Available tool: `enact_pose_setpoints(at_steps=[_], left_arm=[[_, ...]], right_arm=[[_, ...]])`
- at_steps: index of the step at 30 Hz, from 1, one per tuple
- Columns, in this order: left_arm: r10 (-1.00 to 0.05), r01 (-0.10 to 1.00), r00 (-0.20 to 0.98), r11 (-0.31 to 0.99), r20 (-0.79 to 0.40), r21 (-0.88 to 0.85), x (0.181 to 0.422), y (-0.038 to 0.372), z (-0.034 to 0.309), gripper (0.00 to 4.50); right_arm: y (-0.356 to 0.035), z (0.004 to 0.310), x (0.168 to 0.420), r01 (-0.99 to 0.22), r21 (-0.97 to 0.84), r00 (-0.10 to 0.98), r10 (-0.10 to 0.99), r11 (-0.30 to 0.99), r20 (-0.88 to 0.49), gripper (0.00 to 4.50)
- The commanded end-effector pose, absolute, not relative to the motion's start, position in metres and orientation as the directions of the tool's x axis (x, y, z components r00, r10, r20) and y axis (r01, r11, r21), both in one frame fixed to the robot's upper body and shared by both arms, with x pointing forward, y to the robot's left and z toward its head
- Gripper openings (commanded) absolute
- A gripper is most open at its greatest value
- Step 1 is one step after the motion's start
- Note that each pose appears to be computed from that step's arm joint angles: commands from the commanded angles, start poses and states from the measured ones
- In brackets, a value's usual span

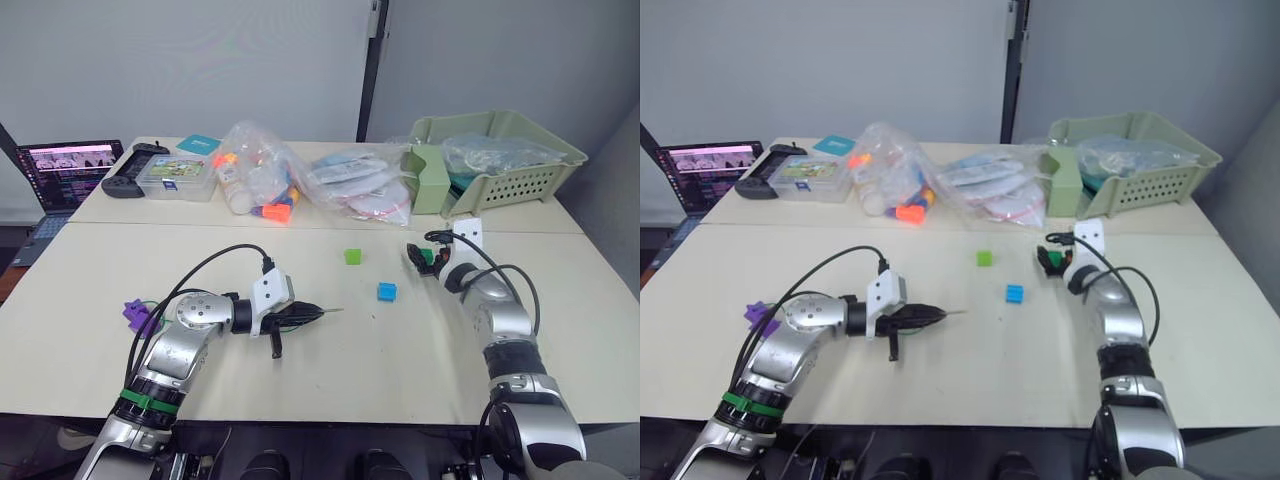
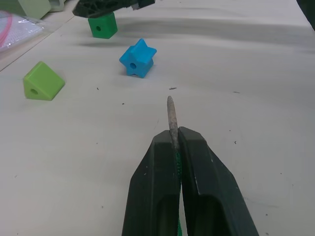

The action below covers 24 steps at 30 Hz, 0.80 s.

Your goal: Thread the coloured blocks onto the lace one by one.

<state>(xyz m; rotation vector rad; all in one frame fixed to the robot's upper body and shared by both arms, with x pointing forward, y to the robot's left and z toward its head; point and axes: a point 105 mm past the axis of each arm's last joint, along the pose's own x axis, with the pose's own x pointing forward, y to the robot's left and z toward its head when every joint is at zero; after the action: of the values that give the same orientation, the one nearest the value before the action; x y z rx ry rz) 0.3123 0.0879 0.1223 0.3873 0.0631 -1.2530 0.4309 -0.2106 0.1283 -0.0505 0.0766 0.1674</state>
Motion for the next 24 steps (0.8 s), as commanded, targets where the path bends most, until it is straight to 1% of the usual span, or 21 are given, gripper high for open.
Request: enact_pose_setpoints(at_steps=[1, 6, 7, 10, 11, 12, 14, 16, 21, 24], left_arm=[[-0.926, 0.928, 0.306, 0.239, -0.22, 0.285, 0.31, 0.082, 0.136, 0.0], [-0.925, 0.929, 0.306, 0.238, -0.224, 0.284, 0.31, 0.082, 0.136, 0.0], [-0.925, 0.929, 0.306, 0.238, -0.225, 0.284, 0.31, 0.083, 0.136, 0.0], [-0.925, 0.929, 0.305, 0.237, -0.228, 0.283, 0.309, 0.083, 0.136, 0.0], [-0.925, 0.93, 0.304, 0.236, -0.228, 0.282, 0.309, 0.083, 0.136, 0.0], [-0.925, 0.93, 0.304, 0.236, -0.228, 0.282, 0.309, 0.082, 0.136, 0.0], [-0.928, 0.933, 0.295, 0.229, -0.227, 0.279, 0.308, 0.08, 0.136, 0.0], [-0.931, 0.935, 0.288, 0.222, -0.226, 0.276, 0.308, 0.078, 0.135, 0.0], [-0.941, 0.944, 0.256, 0.193, -0.222, 0.268, 0.307, 0.07, 0.135, 0.0], [-0.948, 0.952, 0.228, 0.17, -0.22, 0.253, 0.304, 0.065, 0.133, 0.0]], right_arm=[[-0.212, 0.136, 0.435, -0.131, -0.048, 0.99, 0.128, 0.99, -0.051, 4.47], [-0.205, 0.124, 0.438, -0.128, -0.008, 0.989, 0.127, 0.992, -0.078, 4.47], [-0.204, 0.123, 0.438, -0.124, -0.005, 0.989, 0.123, 0.992, -0.081, 4.23], [-0.202, 0.122, 0.439, -0.12, 0.011, 0.99, 0.12, 0.993, -0.074, 3.32], [-0.202, 0.122, 0.439, -0.12, 0.016, 0.99, 0.121, 0.993, -0.069, 2.98], [-0.201, 0.123, 0.439, -0.121, 0.019, 0.99, 0.122, 0.993, -0.065, 2.52], [-0.201, 0.125, 0.439, -0.119, 0.025, 0.991, 0.12, 0.993, -0.05, 1.95], [-0.202, 0.127, 0.438, -0.116, 0.032, 0.992, 0.118, 0.993, -0.04, 1.22], [-0.214, 0.144, 0.426, -0.117, 0.009, 0.993, 0.117, 0.993, 0.007, 1.2], [-0.224, 0.168, 0.411, -0.119, -0.017, 0.991, 0.12, 0.993, 0.052, 1.2]])
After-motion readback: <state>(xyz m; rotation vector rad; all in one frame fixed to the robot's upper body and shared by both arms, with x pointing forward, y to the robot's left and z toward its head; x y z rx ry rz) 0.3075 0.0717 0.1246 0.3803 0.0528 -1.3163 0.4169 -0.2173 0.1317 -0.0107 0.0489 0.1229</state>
